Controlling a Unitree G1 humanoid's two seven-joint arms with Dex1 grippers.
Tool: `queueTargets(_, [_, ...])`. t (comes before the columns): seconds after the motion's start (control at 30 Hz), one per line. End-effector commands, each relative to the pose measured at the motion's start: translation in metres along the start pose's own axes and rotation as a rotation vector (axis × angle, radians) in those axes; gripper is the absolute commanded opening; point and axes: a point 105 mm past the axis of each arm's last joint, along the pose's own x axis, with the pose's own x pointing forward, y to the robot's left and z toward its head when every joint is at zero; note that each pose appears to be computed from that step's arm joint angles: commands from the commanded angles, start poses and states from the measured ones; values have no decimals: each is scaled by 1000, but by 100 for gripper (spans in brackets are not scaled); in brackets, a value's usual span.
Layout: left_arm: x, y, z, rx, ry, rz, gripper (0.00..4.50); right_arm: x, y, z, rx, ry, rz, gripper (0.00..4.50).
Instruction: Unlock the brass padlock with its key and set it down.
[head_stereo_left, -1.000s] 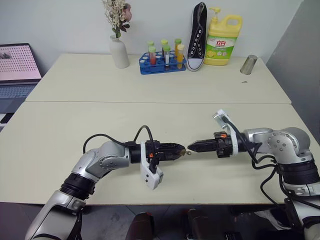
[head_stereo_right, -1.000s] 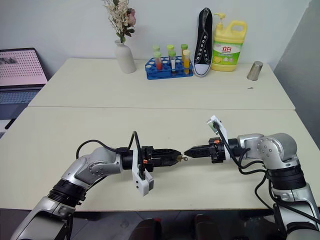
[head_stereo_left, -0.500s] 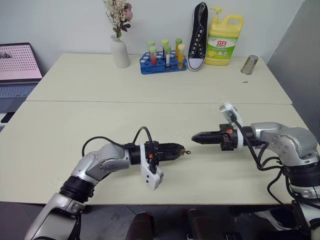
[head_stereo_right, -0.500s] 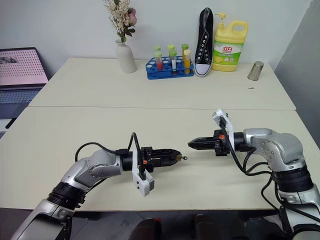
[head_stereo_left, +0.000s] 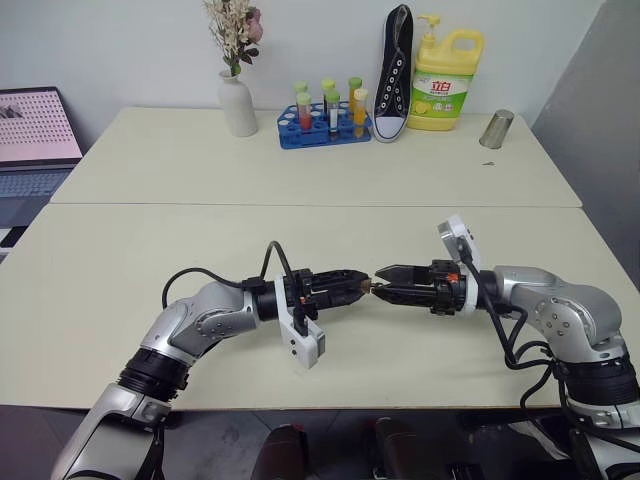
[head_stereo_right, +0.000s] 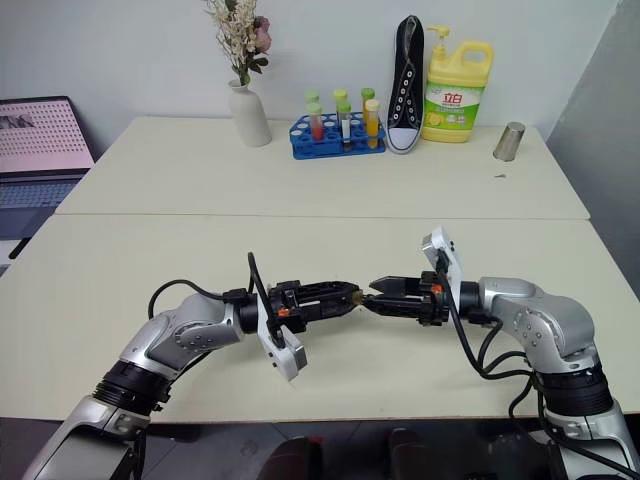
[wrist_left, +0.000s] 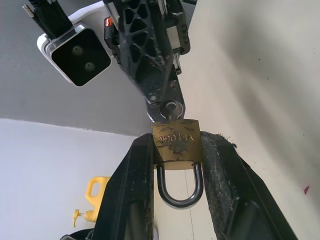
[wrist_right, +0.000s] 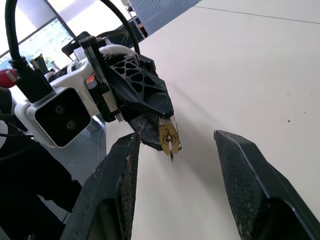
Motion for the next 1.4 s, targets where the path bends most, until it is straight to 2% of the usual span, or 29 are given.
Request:
queueTargets(0.03, [-1, 13, 2, 40, -14, 49, 96, 0, 5, 12, -34, -39, 17, 242])
queueTargets(0.53, [-2, 13, -1, 39, 5, 59, 96, -2, 3, 9, -29, -22, 20, 242])
queueTargets(0.63, [-2, 13, -1, 36, 4, 60, 96, -2, 3, 9, -26, -25, 19, 182])
queueTargets(0.8, [-2, 13, 0, 37, 4, 62, 96, -2, 3, 9, -24, -25, 20, 0])
queueTargets(1.23, [-1, 14, 0, 40, 3, 66, 96, -1, 5, 10, -4, -20, 42, 0])
queueTargets(1.4, [1, 13, 4, 69, -17, 52, 96, -3, 3, 10, 205, 8, 62, 0])
